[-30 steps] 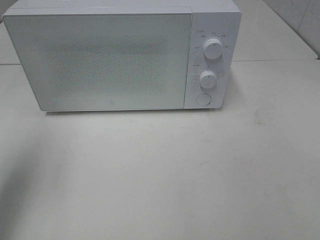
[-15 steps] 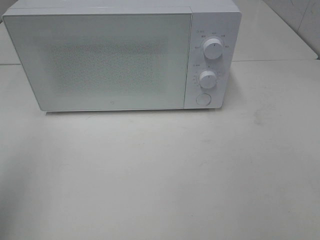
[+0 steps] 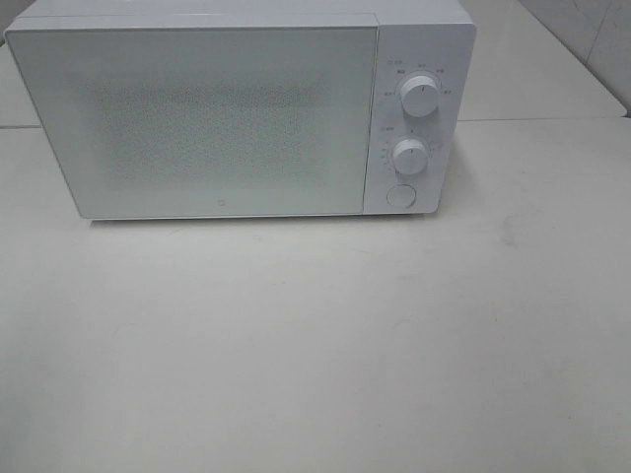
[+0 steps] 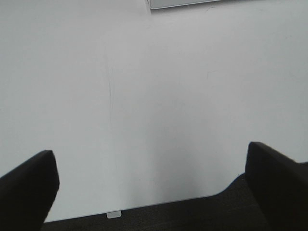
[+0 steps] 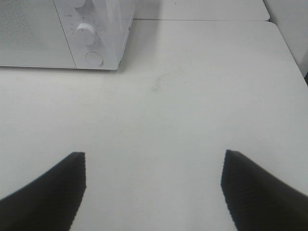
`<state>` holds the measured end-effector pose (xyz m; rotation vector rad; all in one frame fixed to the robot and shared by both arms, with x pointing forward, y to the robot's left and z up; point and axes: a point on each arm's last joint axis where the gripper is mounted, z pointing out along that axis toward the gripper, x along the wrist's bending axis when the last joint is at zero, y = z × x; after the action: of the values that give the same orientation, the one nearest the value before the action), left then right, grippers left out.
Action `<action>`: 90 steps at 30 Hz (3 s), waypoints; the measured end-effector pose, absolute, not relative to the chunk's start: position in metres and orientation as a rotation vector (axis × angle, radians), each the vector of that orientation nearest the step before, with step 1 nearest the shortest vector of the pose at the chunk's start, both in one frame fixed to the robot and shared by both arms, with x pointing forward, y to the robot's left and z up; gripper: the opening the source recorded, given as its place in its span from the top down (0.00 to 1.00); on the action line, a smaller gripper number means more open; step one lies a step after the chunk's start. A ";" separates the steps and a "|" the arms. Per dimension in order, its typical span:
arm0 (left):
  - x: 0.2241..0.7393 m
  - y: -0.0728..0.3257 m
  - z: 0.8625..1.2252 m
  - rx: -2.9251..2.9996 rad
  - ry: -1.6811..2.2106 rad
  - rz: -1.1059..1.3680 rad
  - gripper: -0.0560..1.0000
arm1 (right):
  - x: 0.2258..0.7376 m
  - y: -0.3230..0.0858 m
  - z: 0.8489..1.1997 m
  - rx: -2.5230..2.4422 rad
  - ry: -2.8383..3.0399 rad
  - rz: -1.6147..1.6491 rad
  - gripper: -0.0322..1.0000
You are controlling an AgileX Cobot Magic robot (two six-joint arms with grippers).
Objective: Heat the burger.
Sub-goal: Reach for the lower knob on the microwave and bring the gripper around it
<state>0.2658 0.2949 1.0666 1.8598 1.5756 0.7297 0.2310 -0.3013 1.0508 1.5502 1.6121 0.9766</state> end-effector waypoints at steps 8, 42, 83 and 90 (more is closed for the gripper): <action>0.254 0.296 1.059 1.819 1.539 0.779 0.02 | 0.231 -0.301 1.051 1.550 1.612 0.977 0.24; 0.230 0.293 1.056 1.612 1.477 0.954 0.02 | 0.231 -0.301 1.051 1.549 1.613 0.976 0.24; 0.230 0.293 1.056 1.612 1.477 0.954 0.02 | 0.341 -0.290 1.089 1.449 1.488 1.112 0.24; 0.230 0.293 1.056 1.612 1.477 0.954 0.02 | 0.370 -0.288 1.083 1.467 1.507 1.099 0.24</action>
<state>0.2300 0.2935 1.0561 1.6117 1.4775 0.9538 0.3696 -0.2875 1.0826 1.4671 1.5068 1.0992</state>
